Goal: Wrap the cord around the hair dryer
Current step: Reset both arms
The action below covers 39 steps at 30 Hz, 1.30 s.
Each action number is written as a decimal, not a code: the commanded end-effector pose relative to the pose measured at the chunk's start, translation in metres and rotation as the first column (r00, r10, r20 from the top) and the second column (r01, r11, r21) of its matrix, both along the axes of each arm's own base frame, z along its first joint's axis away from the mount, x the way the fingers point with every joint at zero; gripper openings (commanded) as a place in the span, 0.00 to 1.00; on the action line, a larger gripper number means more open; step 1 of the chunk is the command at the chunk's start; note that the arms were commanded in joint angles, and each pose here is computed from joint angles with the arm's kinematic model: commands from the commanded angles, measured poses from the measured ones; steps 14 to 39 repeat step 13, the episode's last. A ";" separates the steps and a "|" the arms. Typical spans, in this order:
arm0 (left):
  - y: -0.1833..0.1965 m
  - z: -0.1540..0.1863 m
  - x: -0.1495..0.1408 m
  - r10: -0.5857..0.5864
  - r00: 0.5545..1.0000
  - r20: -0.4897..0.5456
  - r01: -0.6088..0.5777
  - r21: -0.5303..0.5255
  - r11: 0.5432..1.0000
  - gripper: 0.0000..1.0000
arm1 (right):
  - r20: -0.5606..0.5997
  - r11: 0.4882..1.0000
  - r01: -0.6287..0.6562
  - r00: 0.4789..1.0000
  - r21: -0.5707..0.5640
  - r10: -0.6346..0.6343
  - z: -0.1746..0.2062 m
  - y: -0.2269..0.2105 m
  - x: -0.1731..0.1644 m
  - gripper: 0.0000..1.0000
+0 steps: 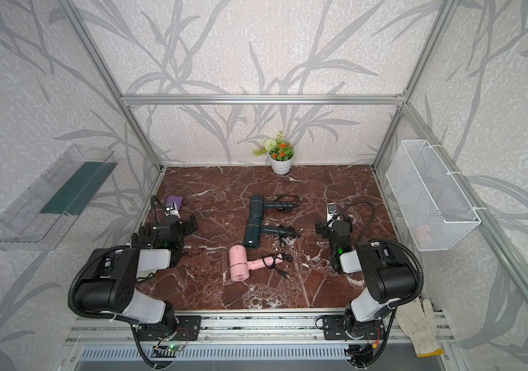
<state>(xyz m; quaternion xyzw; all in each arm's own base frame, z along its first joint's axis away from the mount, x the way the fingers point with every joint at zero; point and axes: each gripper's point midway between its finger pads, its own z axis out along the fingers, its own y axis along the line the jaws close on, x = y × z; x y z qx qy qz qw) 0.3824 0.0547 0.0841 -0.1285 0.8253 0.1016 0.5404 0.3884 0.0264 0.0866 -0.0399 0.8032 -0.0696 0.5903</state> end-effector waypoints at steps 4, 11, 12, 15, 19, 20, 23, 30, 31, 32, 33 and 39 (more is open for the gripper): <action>-0.001 0.010 0.006 -0.010 1.000 0.027 0.010 0.019 1.000 0.99 | 0.027 1.000 0.017 0.999 0.009 -0.017 0.011 -0.001 0.006 0.99; -0.001 0.009 0.006 -0.011 1.000 0.023 0.011 0.019 1.000 0.99 | 0.023 1.000 0.015 1.000 0.008 -0.015 0.010 -0.001 0.006 0.99; -0.001 0.009 0.006 -0.011 1.000 0.023 0.010 0.019 1.000 0.99 | 0.022 1.000 0.015 1.000 0.007 -0.015 0.010 -0.001 0.006 0.99; -0.001 0.009 0.006 -0.011 1.000 0.023 0.010 0.020 1.000 0.99 | 0.023 1.000 0.016 1.000 0.008 -0.016 0.010 -0.001 0.006 0.99; -0.001 0.009 0.006 -0.011 1.000 0.023 0.010 0.020 1.000 0.99 | 0.023 1.000 0.016 1.000 0.008 -0.016 0.010 -0.001 0.006 0.99; -0.001 0.009 0.006 -0.011 1.000 0.023 0.010 0.020 1.000 0.99 | 0.023 1.000 0.016 1.000 0.008 -0.016 0.010 -0.001 0.006 0.99; -0.001 0.009 0.006 -0.011 1.000 0.023 0.010 0.020 1.000 0.99 | 0.023 1.000 0.016 1.000 0.008 -0.016 0.010 -0.001 0.006 0.99; -0.001 0.009 0.006 -0.011 1.000 0.023 0.010 0.020 1.000 0.99 | 0.023 1.000 0.016 1.000 0.008 -0.016 0.010 -0.001 0.006 0.99; -0.001 0.009 0.006 -0.011 1.000 0.023 0.010 0.020 1.000 0.99 | 0.023 1.000 0.016 1.000 0.008 -0.016 0.010 -0.001 0.006 0.99; -0.001 0.009 0.006 -0.011 1.000 0.023 0.010 0.020 1.000 0.99 | 0.023 1.000 0.016 1.000 0.008 -0.016 0.010 -0.001 0.006 0.99; -0.001 0.009 0.006 -0.011 1.000 0.023 0.010 0.020 1.000 0.99 | 0.023 1.000 0.016 1.000 0.008 -0.016 0.010 -0.001 0.006 0.99; -0.001 0.009 0.006 -0.011 1.000 0.023 0.010 0.020 1.000 0.99 | 0.023 1.000 0.016 1.000 0.008 -0.016 0.010 -0.001 0.006 0.99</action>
